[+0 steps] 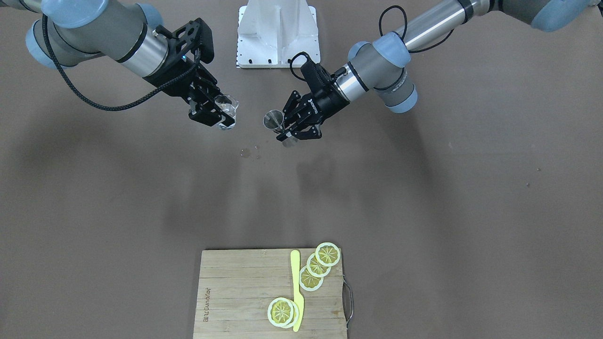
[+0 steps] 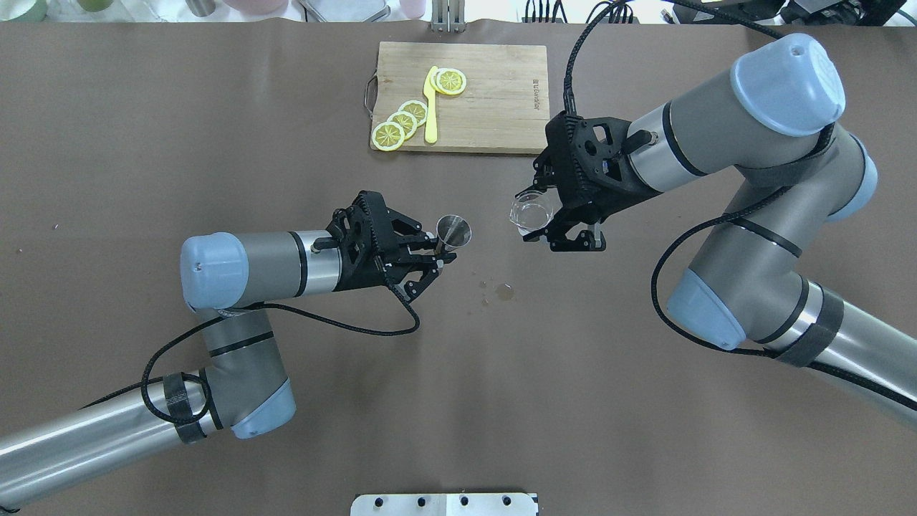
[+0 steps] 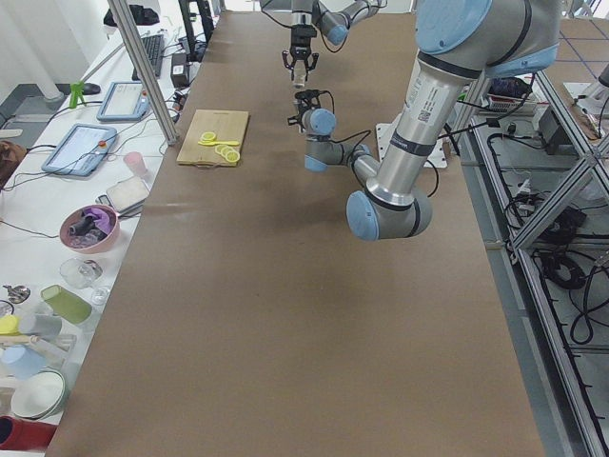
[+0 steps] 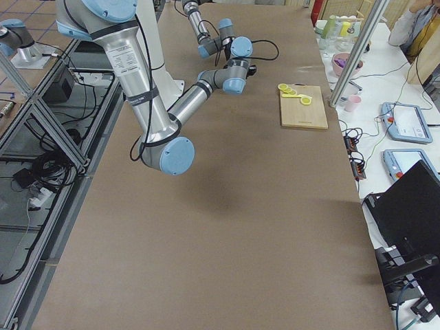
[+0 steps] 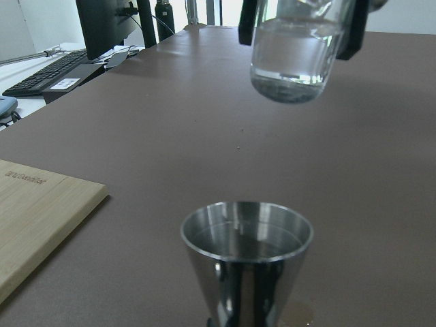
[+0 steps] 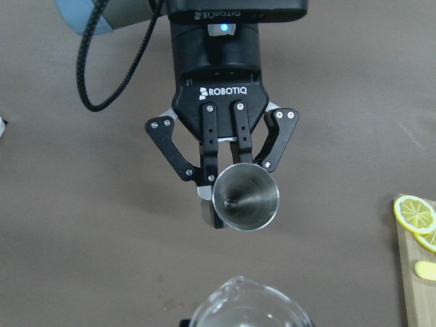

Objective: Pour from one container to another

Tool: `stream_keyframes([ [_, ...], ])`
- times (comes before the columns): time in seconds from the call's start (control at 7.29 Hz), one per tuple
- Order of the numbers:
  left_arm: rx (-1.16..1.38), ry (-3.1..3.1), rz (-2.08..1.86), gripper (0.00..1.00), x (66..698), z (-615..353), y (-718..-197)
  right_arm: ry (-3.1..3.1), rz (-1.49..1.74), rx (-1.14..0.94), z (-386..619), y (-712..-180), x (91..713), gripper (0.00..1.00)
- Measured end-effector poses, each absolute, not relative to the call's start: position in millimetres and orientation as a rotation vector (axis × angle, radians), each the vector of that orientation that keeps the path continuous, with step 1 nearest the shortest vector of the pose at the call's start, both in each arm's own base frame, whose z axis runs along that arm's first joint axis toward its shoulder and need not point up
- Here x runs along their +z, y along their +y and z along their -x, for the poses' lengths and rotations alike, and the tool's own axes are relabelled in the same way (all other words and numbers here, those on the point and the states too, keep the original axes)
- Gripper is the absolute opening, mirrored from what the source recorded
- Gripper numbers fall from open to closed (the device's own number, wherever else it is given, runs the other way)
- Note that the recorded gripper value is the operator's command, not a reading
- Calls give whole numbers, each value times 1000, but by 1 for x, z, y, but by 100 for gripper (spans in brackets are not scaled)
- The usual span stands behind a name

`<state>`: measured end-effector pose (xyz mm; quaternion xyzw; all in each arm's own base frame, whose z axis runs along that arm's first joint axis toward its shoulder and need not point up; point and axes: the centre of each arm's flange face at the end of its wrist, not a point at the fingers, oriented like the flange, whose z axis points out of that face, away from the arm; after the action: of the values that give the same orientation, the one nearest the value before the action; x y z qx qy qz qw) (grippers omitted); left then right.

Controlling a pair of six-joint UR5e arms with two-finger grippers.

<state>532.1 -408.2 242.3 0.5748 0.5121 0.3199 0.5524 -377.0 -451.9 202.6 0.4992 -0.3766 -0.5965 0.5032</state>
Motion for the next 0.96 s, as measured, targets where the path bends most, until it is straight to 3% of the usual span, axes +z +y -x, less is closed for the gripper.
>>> stream_keyframes([
  [0.96, 750, 1207, -1368, 0, 241, -527, -413, -838, -1173, -1507, 406, -451, 173, 0],
])
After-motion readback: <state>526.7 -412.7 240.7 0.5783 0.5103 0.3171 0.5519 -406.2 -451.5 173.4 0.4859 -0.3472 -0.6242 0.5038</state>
